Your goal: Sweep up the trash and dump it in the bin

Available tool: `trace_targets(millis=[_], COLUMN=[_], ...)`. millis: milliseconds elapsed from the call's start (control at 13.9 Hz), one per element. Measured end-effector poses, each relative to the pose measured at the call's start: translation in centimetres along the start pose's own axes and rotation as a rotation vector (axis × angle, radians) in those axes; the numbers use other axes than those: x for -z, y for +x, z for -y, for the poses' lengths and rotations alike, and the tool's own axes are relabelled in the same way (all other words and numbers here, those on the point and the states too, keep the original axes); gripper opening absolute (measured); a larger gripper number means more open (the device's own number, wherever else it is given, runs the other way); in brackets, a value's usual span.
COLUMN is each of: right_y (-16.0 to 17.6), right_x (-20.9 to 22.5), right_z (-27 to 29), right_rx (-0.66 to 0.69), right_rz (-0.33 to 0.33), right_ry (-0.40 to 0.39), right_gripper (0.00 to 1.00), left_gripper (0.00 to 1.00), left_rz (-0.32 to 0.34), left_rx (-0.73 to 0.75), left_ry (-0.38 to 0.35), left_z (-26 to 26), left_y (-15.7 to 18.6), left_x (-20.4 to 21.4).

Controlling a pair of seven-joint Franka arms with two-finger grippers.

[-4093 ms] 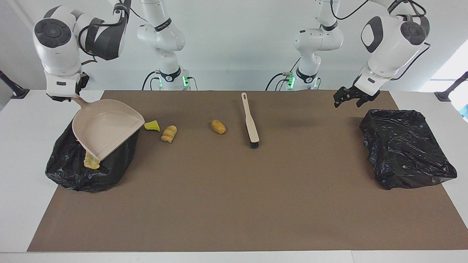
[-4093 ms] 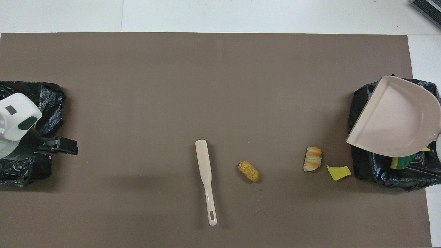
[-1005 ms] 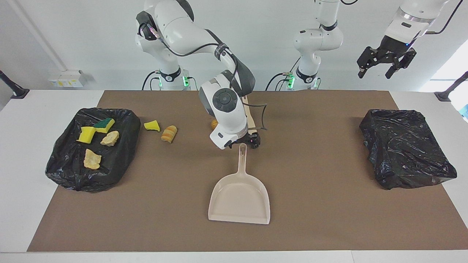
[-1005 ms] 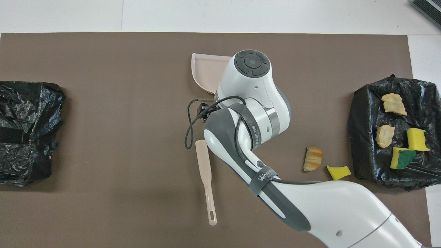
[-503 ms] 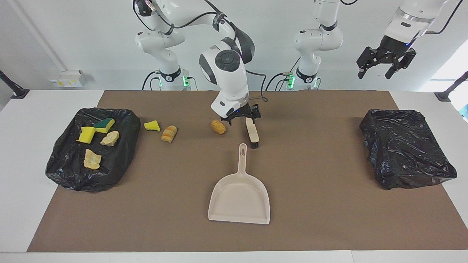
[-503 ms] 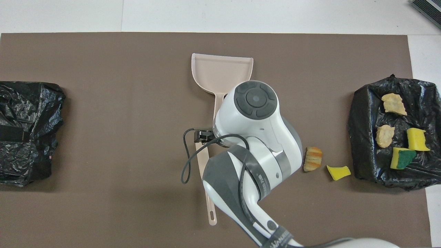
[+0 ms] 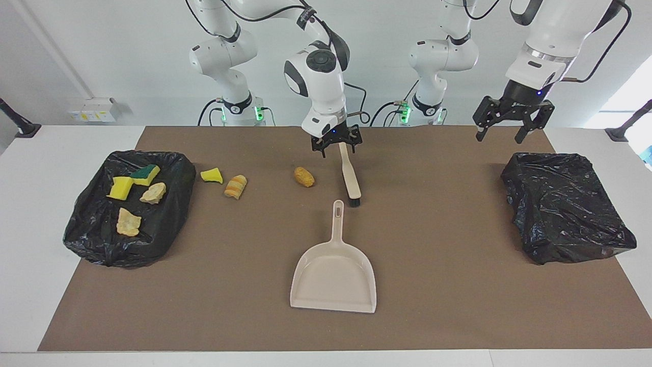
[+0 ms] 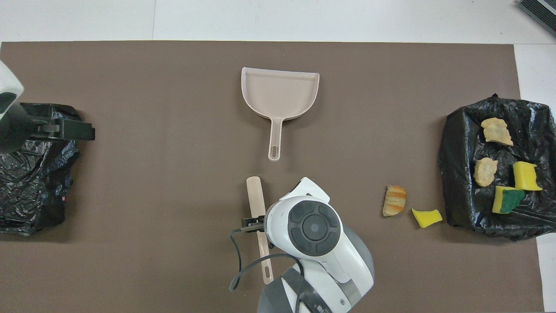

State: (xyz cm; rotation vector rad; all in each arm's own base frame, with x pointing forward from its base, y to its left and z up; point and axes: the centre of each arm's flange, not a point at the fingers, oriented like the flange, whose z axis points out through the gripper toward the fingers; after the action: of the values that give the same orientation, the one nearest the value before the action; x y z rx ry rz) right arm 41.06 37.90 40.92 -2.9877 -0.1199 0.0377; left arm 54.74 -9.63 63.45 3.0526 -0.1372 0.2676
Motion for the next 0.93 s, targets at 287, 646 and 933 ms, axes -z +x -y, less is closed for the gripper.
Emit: trace_targets(millis=[287, 646, 933], right_y=[-4.1, -6.0, -6.0], right_x=[-2.2, -6.2, -7.2], right_z=[2.5, 2.6, 2.5], right_rx=[0.029, 0.055, 0.044], right_rz=[-0.013, -0.021, -0.007], right_ry=[-0.029, -0.066, -0.077], right_gripper=[0.98, 0.87, 0.73], left_gripper=[1.0, 1.0, 1.0], left_rz=[-0.038, -0.059, -0.049], left_rx=[0.068, 0.175, 0.179], left_ry=[-0.037, -0.103, -0.113], left_z=[-5.5, -8.9, -11.3], left_y=[2.0, 2.8, 2.8], left_x=[-3.9, -5.6, -7.1])
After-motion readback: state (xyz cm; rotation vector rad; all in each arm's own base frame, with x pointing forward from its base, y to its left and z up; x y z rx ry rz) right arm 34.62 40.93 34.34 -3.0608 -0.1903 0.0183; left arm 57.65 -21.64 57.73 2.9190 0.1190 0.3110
